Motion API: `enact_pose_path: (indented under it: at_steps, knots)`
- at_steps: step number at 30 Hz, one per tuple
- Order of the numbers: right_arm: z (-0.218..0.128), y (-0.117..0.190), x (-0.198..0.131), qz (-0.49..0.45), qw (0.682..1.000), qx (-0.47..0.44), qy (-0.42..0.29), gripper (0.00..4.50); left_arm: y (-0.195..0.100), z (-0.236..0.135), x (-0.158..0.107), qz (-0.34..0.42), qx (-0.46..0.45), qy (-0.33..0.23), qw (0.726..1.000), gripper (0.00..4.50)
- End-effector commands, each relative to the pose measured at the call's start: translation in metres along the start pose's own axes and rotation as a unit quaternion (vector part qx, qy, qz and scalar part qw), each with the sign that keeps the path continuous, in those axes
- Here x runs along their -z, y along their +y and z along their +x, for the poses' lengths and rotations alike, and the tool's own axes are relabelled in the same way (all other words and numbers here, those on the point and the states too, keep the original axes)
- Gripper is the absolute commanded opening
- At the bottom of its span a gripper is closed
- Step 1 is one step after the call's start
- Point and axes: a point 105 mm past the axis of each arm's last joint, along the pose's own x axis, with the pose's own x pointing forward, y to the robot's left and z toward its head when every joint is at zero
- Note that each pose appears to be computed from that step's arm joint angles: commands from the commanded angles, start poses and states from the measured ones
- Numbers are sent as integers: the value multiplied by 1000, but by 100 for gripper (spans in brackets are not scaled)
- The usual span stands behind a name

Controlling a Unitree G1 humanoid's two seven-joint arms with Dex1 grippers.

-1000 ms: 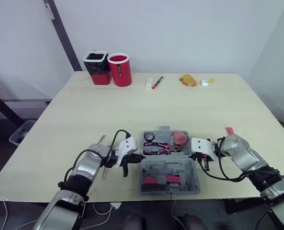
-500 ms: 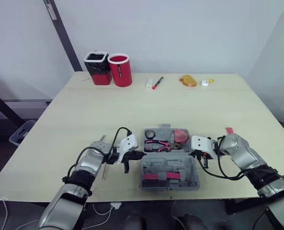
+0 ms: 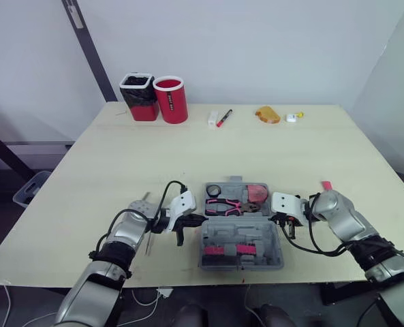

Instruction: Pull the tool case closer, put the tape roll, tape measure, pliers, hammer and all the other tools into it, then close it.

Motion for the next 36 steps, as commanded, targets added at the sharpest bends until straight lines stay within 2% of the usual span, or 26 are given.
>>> enact_pose_path:
  at_steps: [1, 13, 17, 22, 31, 32, 33, 34, 36]
  knots:
    - [11, 14, -7, -5, 1000, -26, -8, 0, 0, 5, -4, 11, 4, 0, 1000, 7]
    - [6, 10, -3, -2, 1000, -12, -4, 0, 3, 4, -3, 11, -6, -4, 1000, 7]
    - [-21, 1, 3, 31, 998, 27, -45, 0, 3, -18, -9, -6, -44, -64, 997, 7]
    - [-49, 0, 11, 75, 989, 73, -103, 0, -4, -43, -13, -44, -93, -114, 988, 7]
    - [-95, 18, 36, 134, 964, 126, -193, 0, -40, -103, -6, -141, -179, -199, 953, 7]
    - [-101, 21, 36, 141, 959, 131, -209, 51, -45, -111, -3, -157, -189, -207, 947, 0]
    - [-107, 28, 35, 152, 952, 128, -232, 77, -52, -122, 2, -168, -205, -211, 941, 0]
    - [-114, 33, 36, 159, 946, 136, -246, 115, -58, -132, 8, -184, -221, -215, 933, 52]
    - [-130, 44, 42, 173, 938, 158, -256, 212, -73, -152, 21, -210, -254, -216, 919, 126]
